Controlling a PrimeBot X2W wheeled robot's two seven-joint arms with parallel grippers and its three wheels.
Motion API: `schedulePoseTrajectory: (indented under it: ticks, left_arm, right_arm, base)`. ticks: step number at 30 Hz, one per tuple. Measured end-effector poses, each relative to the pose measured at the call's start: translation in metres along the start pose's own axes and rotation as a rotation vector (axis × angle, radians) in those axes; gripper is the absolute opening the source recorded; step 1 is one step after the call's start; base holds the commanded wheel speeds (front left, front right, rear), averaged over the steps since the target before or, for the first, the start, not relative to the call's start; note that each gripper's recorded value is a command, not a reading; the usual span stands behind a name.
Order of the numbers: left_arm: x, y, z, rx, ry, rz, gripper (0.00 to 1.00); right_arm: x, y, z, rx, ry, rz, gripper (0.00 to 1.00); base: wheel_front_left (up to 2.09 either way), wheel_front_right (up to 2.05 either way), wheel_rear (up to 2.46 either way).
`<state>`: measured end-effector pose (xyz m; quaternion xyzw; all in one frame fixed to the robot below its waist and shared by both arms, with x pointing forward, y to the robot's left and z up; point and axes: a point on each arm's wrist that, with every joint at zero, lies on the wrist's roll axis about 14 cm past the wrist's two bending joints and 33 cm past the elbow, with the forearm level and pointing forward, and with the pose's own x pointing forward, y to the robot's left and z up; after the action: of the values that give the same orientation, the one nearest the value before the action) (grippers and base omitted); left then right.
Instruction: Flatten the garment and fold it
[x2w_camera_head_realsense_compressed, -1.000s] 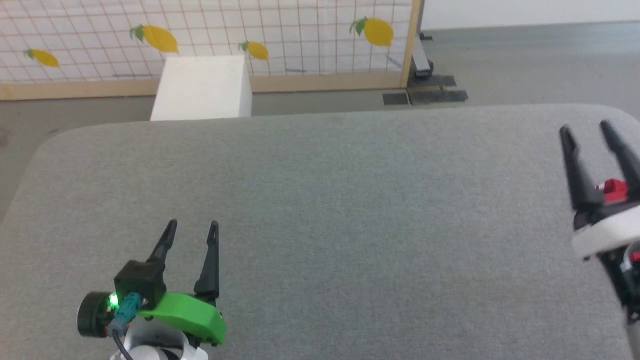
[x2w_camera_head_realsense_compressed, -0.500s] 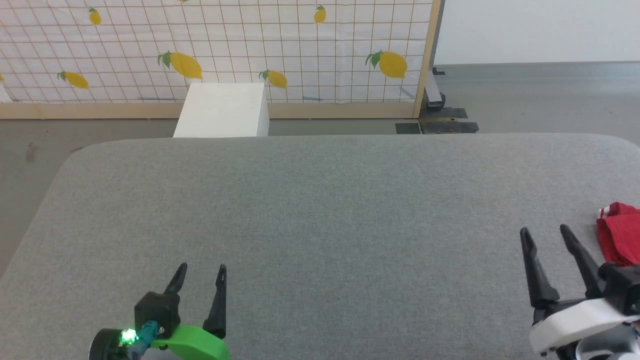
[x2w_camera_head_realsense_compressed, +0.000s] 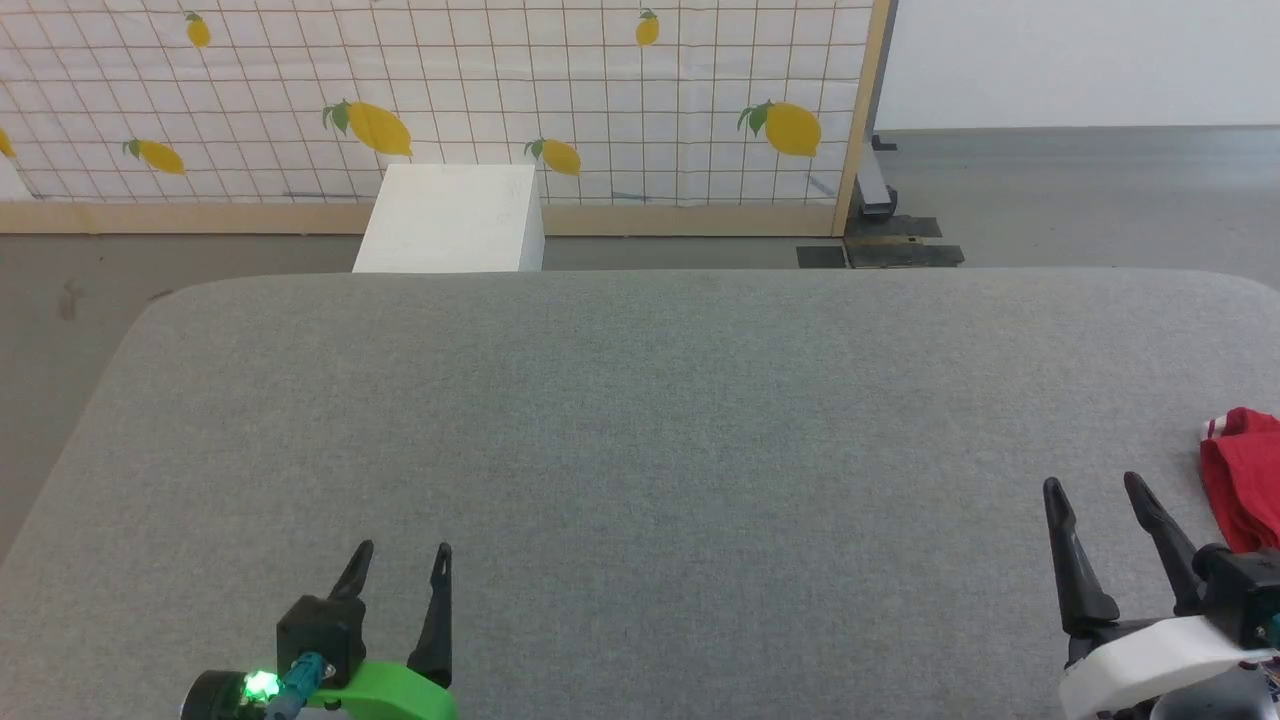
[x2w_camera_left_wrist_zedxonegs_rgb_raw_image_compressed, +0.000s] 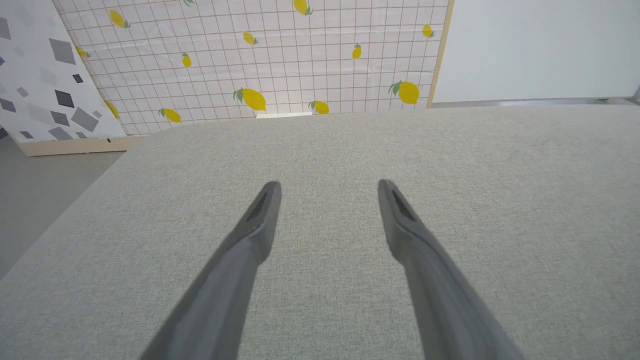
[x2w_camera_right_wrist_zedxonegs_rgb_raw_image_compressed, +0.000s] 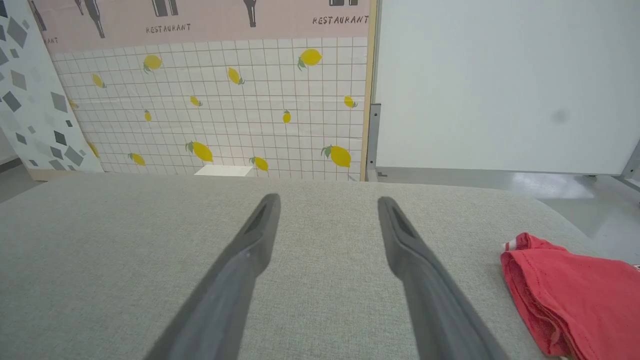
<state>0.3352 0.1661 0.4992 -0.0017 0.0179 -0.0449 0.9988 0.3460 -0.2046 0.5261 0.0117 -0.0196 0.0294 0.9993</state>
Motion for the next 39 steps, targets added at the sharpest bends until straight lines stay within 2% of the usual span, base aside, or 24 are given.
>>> schedulePoseTrajectory:
  ticks: [21,22,39]
  left_arm:
    - [-0.0004,0.0003,0.0031,0.005,-0.019,-0.004,1.00]
    - [-0.0004,0.0004,0.0033,0.003,-0.019,-0.003,0.00]
    - [0.0018,0.0002,0.0028,-0.003,-0.013,0.001,0.00]
  right_arm:
    - [-0.0024,0.0015,-0.0011,0.014,0.002,-0.009,1.00]
    - [-0.0024,0.0015,-0.0011,0.014,0.001,-0.009,0.00]
    - [-0.0016,0.0040,-0.0039,0.016,0.013,-0.004,0.00]
  base:
    - [0.00,0.00,0.00]
    - [0.00,0.00,0.00]
    - [0.00,0.00,0.00]
